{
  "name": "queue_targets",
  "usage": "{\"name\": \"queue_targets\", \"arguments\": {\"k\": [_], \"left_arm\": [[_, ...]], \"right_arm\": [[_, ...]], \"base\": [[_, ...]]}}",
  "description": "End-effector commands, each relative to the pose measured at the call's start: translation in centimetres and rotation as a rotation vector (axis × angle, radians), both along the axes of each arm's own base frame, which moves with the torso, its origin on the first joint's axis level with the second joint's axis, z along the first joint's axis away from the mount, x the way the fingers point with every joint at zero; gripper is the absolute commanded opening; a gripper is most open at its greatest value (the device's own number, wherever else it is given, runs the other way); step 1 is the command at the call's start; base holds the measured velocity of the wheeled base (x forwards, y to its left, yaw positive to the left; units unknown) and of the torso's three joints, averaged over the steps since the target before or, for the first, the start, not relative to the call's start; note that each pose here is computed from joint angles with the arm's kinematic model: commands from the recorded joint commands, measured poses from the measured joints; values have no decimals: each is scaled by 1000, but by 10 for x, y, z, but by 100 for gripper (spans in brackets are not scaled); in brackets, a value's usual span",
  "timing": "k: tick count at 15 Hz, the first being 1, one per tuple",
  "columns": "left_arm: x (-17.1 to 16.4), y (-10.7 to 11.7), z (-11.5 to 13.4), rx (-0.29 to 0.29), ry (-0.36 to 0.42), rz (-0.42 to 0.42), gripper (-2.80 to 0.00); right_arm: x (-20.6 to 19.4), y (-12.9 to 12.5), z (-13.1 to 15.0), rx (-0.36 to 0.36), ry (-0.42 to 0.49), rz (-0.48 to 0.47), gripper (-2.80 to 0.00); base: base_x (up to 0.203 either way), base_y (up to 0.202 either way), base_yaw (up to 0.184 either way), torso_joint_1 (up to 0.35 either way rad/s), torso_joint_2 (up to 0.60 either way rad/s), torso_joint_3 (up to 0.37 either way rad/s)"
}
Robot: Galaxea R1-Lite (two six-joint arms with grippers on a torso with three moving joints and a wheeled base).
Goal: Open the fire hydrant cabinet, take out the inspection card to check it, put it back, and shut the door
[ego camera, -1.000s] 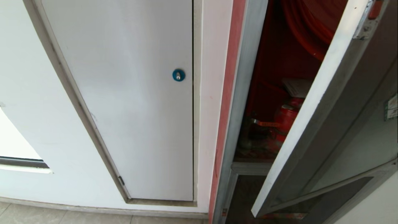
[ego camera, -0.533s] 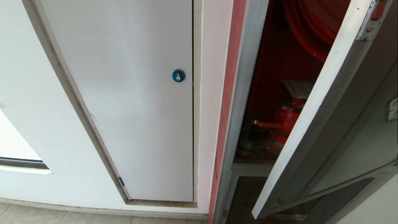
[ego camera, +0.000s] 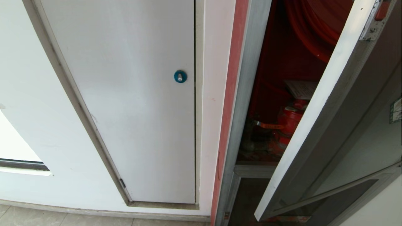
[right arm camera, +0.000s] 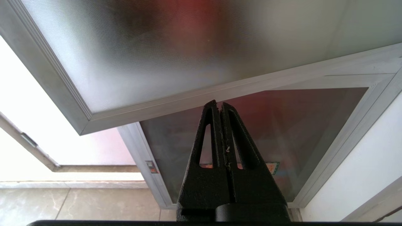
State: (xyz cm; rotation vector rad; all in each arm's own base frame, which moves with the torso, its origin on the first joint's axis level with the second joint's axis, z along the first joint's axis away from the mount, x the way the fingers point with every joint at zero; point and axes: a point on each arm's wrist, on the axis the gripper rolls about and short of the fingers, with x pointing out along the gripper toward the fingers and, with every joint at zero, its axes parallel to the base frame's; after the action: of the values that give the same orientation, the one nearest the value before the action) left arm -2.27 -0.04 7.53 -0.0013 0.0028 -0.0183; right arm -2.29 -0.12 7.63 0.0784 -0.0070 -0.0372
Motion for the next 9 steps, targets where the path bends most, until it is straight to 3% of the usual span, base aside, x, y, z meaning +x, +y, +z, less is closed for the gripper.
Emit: {"name": "queue_targets", "arguments": {"k": [1,6,9], "left_arm": [[0,0,0,0,0,0,-280],[0,0,0,0,0,0,-280],[0,0,0,0,0,0,-280]], "right_arm": [[0,0,0,1,0,-1,-280],[0,0,0,1,0,-11,-280],[-8,0,23,0,-47,-15,-280]], "base": [[0,0,0,0,0,0],[0,0,0,0,0,0],[0,0,0,0,0,0]]}}
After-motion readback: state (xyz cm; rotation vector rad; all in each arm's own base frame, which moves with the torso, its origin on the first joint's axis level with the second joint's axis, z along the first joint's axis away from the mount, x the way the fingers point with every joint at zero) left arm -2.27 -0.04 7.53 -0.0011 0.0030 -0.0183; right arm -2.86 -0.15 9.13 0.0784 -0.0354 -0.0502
